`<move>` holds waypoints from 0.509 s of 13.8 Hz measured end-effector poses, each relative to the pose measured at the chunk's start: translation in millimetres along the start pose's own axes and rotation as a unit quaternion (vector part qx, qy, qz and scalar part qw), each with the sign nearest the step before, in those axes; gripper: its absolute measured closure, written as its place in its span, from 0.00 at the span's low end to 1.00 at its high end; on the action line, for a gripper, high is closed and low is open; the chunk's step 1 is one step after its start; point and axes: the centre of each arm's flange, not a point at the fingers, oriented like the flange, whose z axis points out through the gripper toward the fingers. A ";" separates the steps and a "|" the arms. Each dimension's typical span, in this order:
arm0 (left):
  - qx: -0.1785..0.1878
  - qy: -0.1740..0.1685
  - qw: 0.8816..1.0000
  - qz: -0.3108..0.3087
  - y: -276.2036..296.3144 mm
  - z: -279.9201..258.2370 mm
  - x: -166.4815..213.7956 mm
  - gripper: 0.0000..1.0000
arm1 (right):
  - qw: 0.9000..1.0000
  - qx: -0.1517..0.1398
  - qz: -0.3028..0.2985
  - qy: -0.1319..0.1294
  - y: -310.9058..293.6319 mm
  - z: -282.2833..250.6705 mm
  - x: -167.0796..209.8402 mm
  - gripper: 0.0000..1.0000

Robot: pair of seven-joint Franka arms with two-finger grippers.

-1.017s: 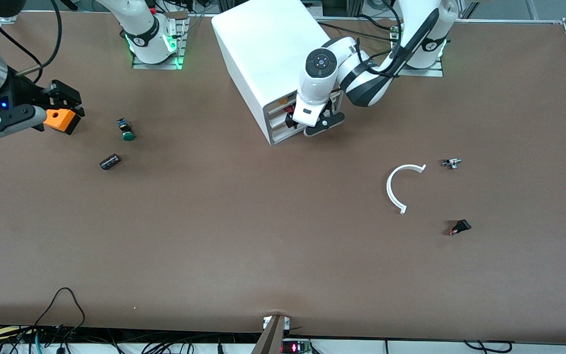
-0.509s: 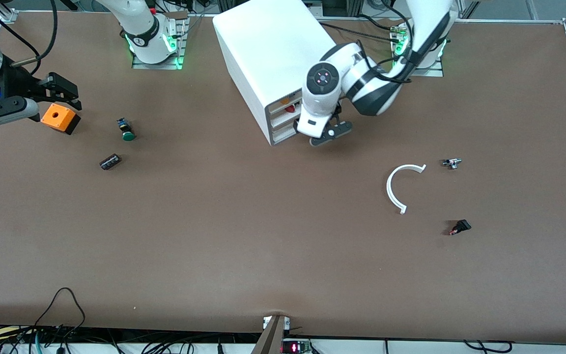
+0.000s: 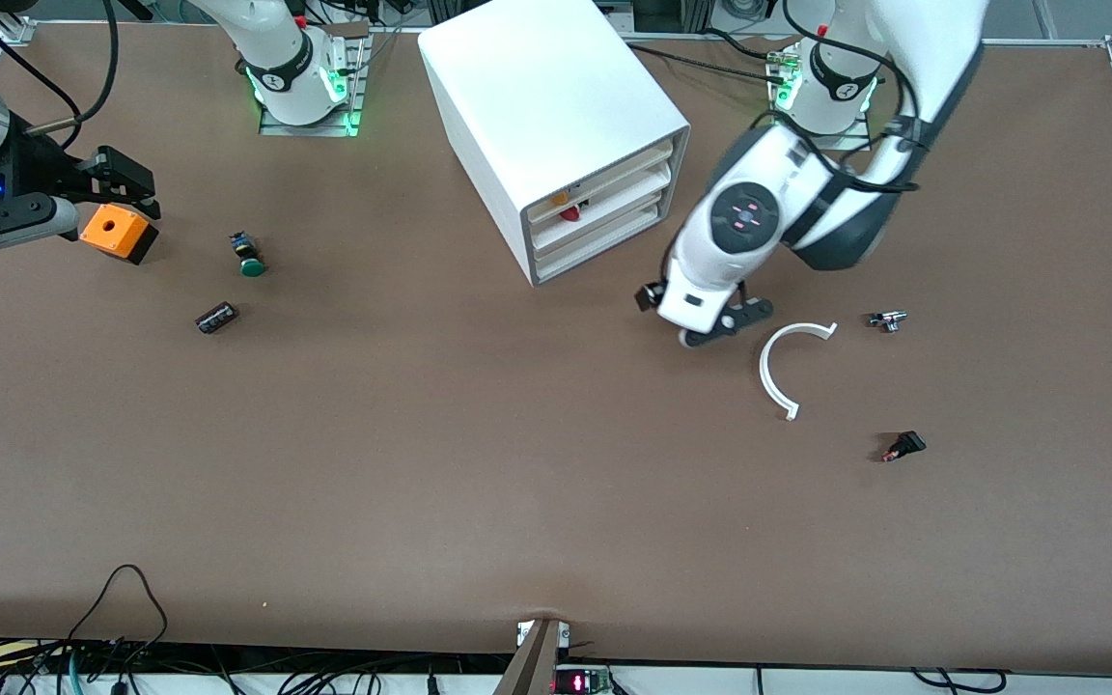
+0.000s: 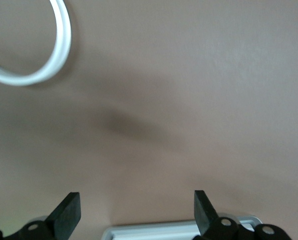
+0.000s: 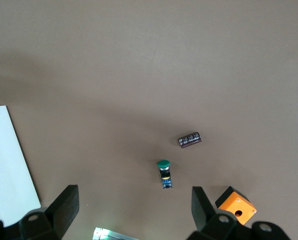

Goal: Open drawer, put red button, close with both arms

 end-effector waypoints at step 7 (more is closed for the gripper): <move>-0.014 0.008 0.998 0.062 -91.6 -39.1 84.6 0.00 | 1.000 -0.012 0.021 0.016 -6.5 10.4 18.1 0.00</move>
